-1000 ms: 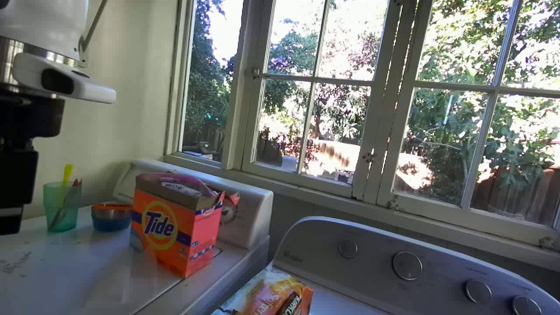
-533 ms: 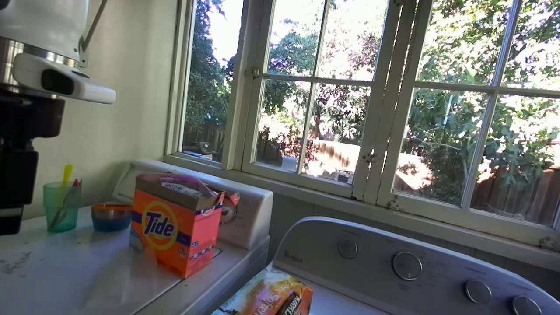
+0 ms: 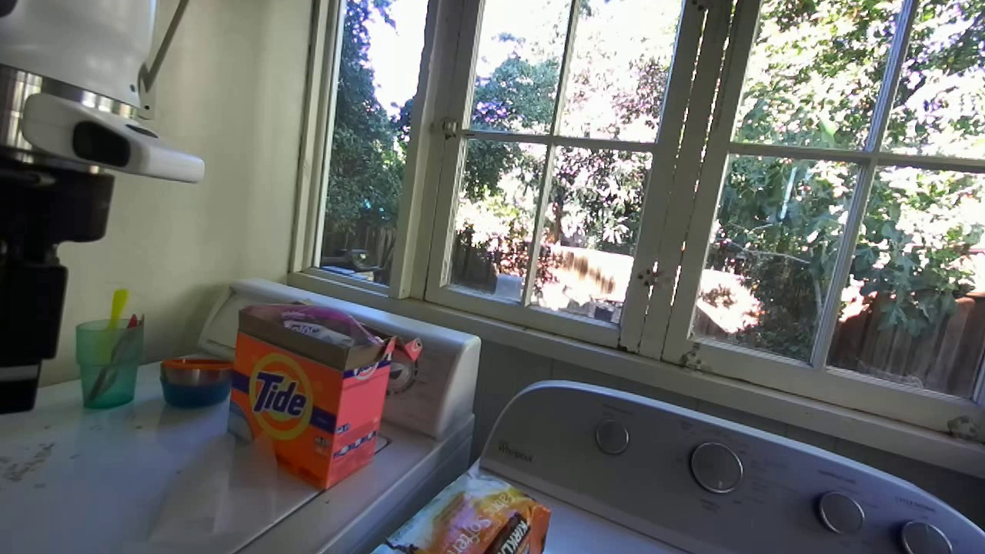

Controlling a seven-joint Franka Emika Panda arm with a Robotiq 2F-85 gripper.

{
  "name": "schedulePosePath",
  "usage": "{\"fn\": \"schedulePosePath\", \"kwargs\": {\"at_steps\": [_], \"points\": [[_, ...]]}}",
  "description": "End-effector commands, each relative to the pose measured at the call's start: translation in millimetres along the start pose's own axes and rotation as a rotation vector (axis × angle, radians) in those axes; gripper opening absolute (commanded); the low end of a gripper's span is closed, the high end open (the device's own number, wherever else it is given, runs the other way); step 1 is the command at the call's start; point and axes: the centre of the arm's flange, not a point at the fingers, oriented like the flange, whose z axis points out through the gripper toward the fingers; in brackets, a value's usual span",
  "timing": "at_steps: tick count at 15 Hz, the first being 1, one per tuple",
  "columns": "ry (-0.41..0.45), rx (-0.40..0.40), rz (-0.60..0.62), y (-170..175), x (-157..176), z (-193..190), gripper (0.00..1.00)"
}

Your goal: Move the yellow box backwards then put the orange box on top of the machine on the right and press a button on the left washing machine.

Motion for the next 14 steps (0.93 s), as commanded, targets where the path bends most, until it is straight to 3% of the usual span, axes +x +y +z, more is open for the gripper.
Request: {"fn": "schedulePosePath", "kwargs": {"at_steps": [1,7,12,14], "points": [[0.0,0.0,0.0,0,0,0,1.0],[0.0,0.0,0.0,0,0,0,1.0],[0.12,-0.13,-0.046,18,58,14,1.0],[0.103,-0.149,-0.04,36,86,30,1.0]]}}
